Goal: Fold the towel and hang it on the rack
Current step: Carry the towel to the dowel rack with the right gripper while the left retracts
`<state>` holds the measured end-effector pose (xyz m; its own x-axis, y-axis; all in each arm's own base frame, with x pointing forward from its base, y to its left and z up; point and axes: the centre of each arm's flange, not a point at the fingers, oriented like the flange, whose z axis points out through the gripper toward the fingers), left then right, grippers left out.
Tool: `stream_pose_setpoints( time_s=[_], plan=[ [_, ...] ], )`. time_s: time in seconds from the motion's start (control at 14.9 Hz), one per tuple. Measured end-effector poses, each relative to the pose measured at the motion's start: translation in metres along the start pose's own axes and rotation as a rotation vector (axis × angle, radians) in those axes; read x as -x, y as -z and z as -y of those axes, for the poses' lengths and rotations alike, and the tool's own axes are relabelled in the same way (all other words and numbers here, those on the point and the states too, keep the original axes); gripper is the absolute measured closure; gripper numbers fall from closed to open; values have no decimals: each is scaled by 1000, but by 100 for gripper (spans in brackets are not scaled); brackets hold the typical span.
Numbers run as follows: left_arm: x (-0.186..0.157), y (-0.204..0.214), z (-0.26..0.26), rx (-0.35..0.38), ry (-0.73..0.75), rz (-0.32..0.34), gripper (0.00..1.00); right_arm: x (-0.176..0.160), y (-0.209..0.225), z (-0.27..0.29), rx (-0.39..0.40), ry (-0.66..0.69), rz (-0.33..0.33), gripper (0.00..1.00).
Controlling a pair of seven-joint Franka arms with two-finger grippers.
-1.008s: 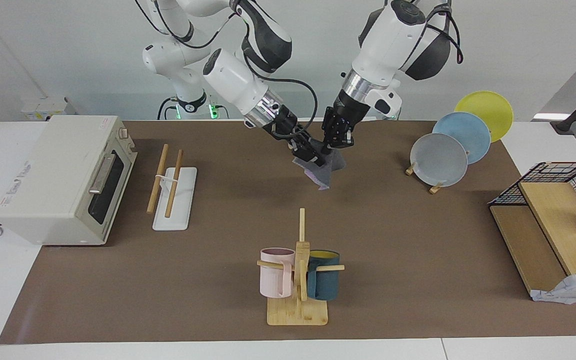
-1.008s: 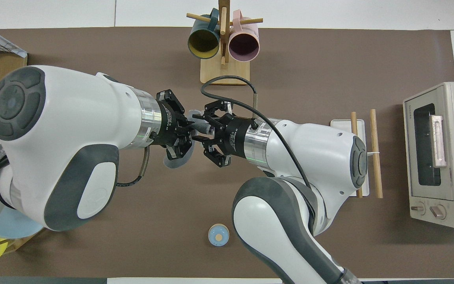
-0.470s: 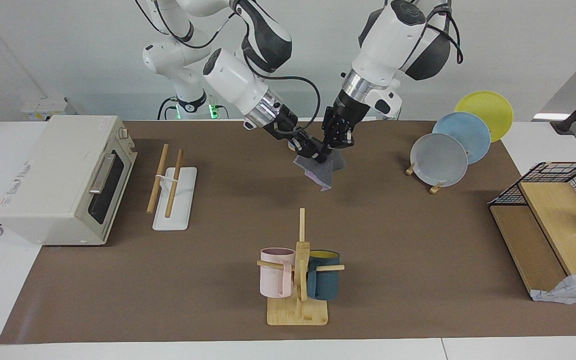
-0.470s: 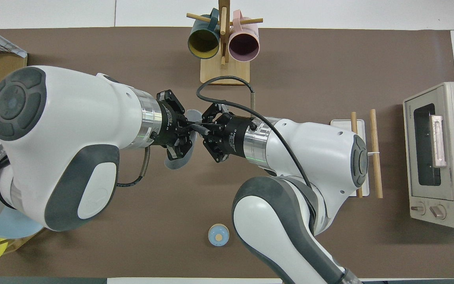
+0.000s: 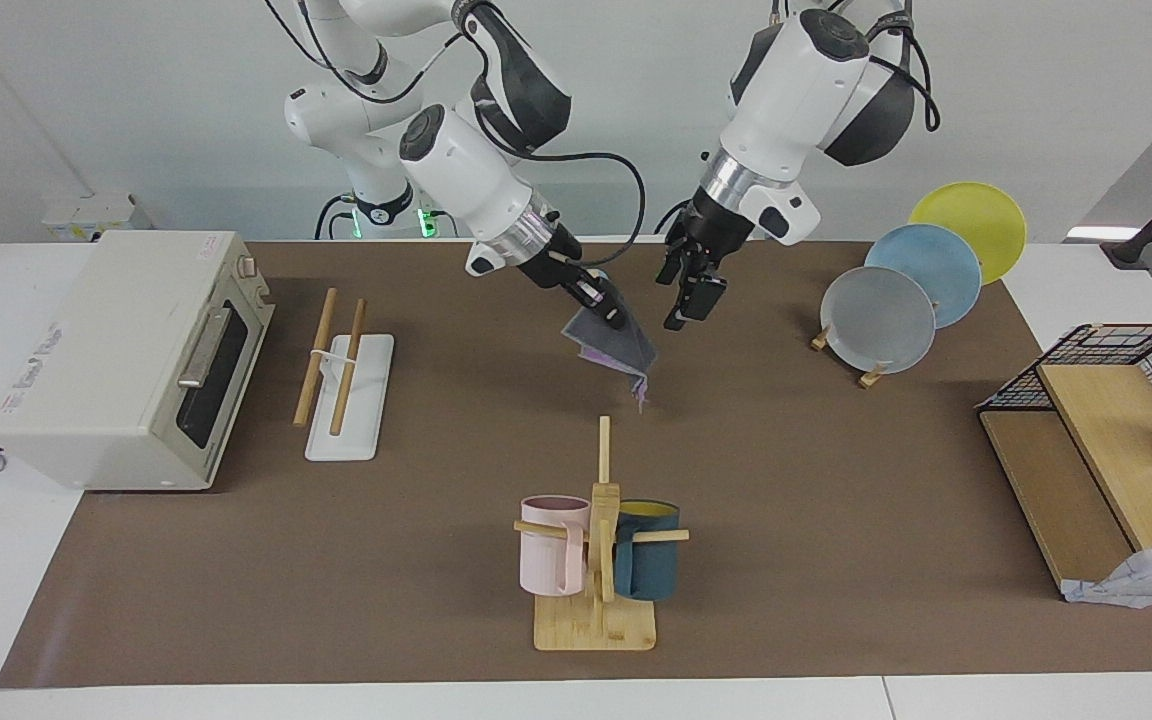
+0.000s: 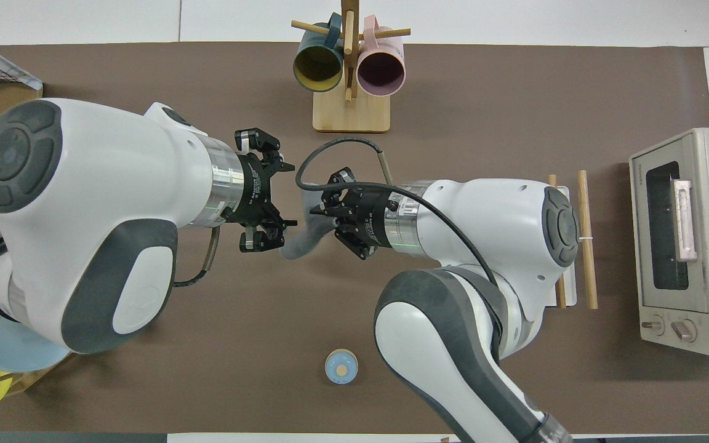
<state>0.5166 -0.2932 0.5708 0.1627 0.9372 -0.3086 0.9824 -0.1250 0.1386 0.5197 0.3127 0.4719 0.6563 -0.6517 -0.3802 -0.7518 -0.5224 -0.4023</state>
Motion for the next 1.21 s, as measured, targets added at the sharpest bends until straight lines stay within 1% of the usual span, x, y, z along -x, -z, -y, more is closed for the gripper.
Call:
stream_pose_setpoints(
  time_s=[0.07, 0.13, 0.27, 0.4, 0.47, 0.6, 0.67, 0.81, 0.94, 1.01, 1.08, 1.21],
  plan=[
    [-18, 1, -5, 2, -58, -7, 0, -15, 8, -8, 63, 72, -18, 98],
    [-37, 2, -9, 2, -115, -15, 0, -33, 18, -16, 101, 119, -28, 98],
    [-80, 8, -17, -1, -236, -32, 0, -69, 36, -31, 148, 175, -48, 98],
    [-124, 18, -22, -6, -366, -46, 0, -100, 50, -49, 216, 200, -76, 98],
    [-144, 24, -23, -8, -433, -52, 0, -115, 57, -60, 253, 205, -67, 98],
    [-181, 34, -25, -12, -553, -70, 0, -144, 77, -83, 303, 231, -36, 98],
    [-196, 38, -25, -25, -624, -92, 0, -156, 90, -94, 338, 259, -39, 98],
    [-213, 43, -22, -84, -778, -143, 0, -168, 111, -111, 428, 330, -68, 98],
    [-221, 48, -19, -150, -938, -165, 0, -174, 129, -122, 481, 388, -77, 98],
    [-225, 52, -17, -185, -1014, -166, 0, -180, 138, -128, 494, 421, -78, 98],
    [-230, 57, -14, -220, -1085, -152, 0, -189, 147, -135, 508, 456, -82, 98],
    [-235, 64, -4, -290, -1219, -99, 0, -208, 163, -149, 537, 526, -87, 98]
  ],
)
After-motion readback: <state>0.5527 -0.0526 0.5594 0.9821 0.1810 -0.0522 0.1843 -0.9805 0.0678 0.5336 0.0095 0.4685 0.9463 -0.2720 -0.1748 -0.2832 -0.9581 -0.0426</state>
